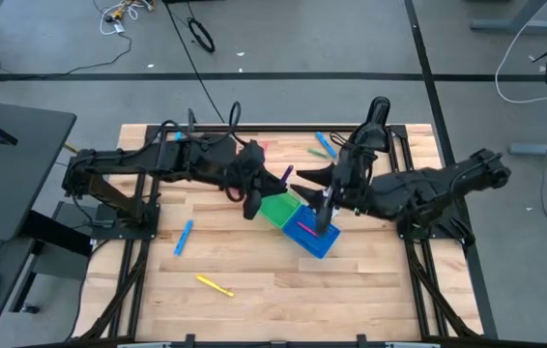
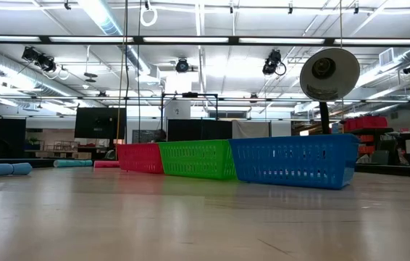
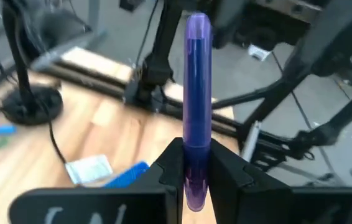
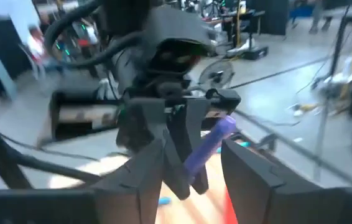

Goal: Pick & Place Markers
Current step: Put the purple pen into the blue bin

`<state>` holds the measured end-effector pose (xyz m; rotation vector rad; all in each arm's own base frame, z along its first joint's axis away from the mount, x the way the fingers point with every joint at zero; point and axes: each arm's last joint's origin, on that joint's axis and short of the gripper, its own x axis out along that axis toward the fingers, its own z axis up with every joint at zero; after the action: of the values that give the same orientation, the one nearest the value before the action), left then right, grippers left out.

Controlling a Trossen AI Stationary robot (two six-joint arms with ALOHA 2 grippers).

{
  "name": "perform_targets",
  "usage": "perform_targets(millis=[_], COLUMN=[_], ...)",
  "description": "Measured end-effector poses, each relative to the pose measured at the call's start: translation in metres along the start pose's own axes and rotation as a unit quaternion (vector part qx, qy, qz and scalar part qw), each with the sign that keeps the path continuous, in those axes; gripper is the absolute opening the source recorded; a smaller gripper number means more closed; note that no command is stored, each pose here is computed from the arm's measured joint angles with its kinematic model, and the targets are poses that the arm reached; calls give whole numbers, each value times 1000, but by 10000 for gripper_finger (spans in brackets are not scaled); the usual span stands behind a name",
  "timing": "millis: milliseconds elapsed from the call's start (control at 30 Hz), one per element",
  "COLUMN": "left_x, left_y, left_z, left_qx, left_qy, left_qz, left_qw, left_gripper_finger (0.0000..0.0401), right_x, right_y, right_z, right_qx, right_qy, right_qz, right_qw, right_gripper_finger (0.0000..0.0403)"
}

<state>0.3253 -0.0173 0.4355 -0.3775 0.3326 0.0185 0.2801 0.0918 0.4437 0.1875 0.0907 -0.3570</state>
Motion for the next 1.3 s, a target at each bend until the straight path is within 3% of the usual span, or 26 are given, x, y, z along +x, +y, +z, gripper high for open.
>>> perform_targets(millis=[200,467,600,833,967,1133,1300], left_x=[-1,-2,-2,-2,-1,-1,-8], left_y=[-15,-15,-15,-15,-14,-14,-14], left_z=[6,7,6,6,7,7,5], left_qx=[73,69,64,58,48,19,-5], left_qy=[-64,-72,-69,-70,-72,-67,-49], left_qz=[7,19,19,19,20,4,-4], left_qw=[995,995,995,996,996,998,999], left_gripper_finger=[49,49,49,52,56,80,135], right_x=[14,17,17,17,17,12,3], right_y=[-12,-10,-11,-11,-10,-13,-19], right_z=[3,16,16,16,16,17,20], right_qx=[42,35,22,1,0,-25,-34], right_qy=[8,-43,-46,-47,-46,-38,-13], right_qz=[28,61,60,58,59,63,57], right_qw=[999,997,997,997,997,997,998], right_gripper_finger=[180,167,130,20,23,18,17])
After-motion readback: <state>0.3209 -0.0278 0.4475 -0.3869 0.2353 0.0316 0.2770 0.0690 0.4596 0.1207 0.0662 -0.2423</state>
